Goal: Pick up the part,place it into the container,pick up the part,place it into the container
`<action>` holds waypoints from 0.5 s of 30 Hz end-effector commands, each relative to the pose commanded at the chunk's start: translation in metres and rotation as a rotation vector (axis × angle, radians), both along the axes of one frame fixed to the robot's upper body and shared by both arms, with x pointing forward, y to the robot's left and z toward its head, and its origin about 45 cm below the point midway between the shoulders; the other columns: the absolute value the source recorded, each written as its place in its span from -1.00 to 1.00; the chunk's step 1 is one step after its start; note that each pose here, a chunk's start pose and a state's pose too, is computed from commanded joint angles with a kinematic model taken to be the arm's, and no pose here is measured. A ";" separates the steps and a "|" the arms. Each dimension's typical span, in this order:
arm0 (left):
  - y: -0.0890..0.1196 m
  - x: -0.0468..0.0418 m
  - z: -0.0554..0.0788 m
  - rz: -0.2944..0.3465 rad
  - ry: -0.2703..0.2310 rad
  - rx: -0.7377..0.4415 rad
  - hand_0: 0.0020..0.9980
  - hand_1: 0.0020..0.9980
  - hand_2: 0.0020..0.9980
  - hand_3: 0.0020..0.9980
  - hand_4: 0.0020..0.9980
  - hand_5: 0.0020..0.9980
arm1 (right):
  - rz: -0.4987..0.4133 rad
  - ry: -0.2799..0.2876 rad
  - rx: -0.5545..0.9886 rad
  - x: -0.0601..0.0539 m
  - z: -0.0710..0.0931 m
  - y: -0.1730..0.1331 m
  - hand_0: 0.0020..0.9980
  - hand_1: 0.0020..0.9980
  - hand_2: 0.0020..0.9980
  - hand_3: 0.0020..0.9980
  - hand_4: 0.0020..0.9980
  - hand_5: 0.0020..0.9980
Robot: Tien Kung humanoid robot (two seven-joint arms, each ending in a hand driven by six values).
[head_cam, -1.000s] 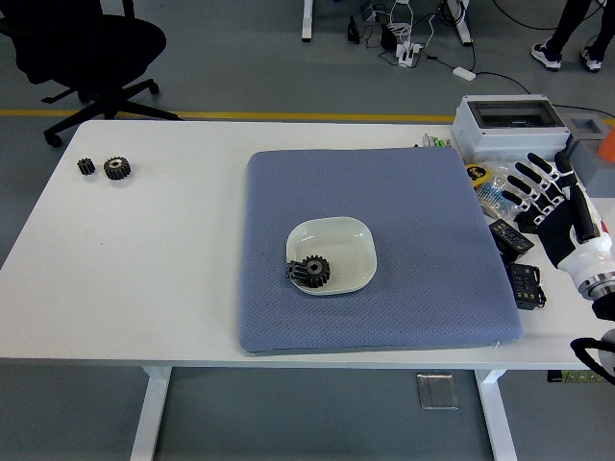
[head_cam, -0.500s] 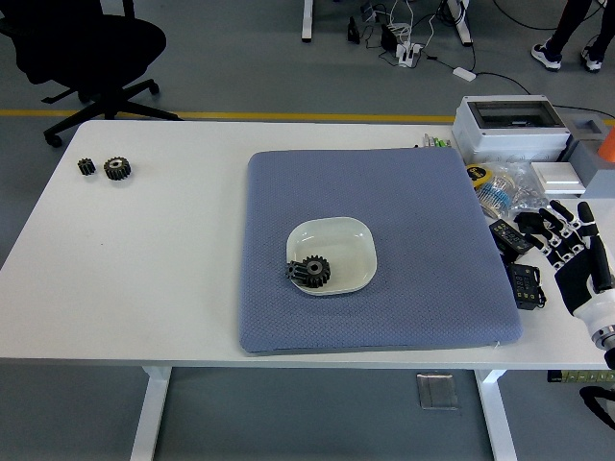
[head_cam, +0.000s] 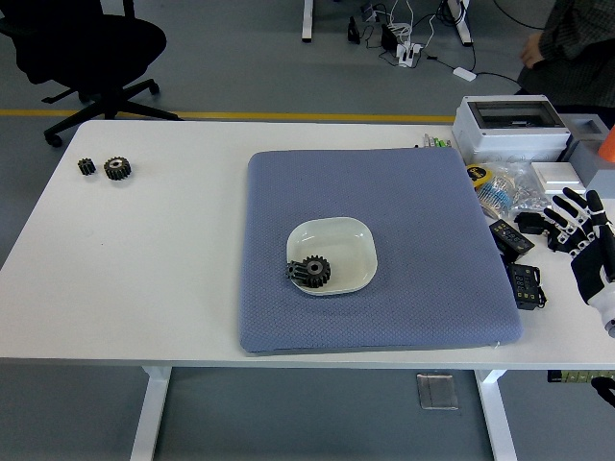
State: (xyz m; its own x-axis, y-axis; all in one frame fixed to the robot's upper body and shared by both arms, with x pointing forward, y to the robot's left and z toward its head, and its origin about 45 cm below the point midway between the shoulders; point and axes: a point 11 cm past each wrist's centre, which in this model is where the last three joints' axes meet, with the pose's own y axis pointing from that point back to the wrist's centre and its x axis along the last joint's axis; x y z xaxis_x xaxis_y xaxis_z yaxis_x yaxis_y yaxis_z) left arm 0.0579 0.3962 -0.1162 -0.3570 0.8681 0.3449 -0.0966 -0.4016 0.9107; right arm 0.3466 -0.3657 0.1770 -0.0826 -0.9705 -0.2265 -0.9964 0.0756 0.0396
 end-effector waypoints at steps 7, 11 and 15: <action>-0.001 0.0007 0.000 0.005 -0.003 -0.004 0.46 0.41 0.48 0.13 0.29 0.16 | 0.014 -0.010 0.010 -0.001 -0.001 0.003 0.80 0.62 0.67 0.65 1.00 0.59; 0.000 0.0010 0.000 0.007 -0.005 -0.004 0.46 0.41 0.47 0.13 0.29 0.16 | 0.024 -0.017 0.007 0.000 0.000 0.006 0.83 0.64 0.68 0.67 1.00 0.64; -0.001 0.0017 0.000 0.009 -0.007 -0.004 0.46 0.41 0.47 0.13 0.29 0.16 | 0.035 -0.017 0.008 0.001 0.000 0.008 0.83 0.64 0.68 0.67 1.00 0.64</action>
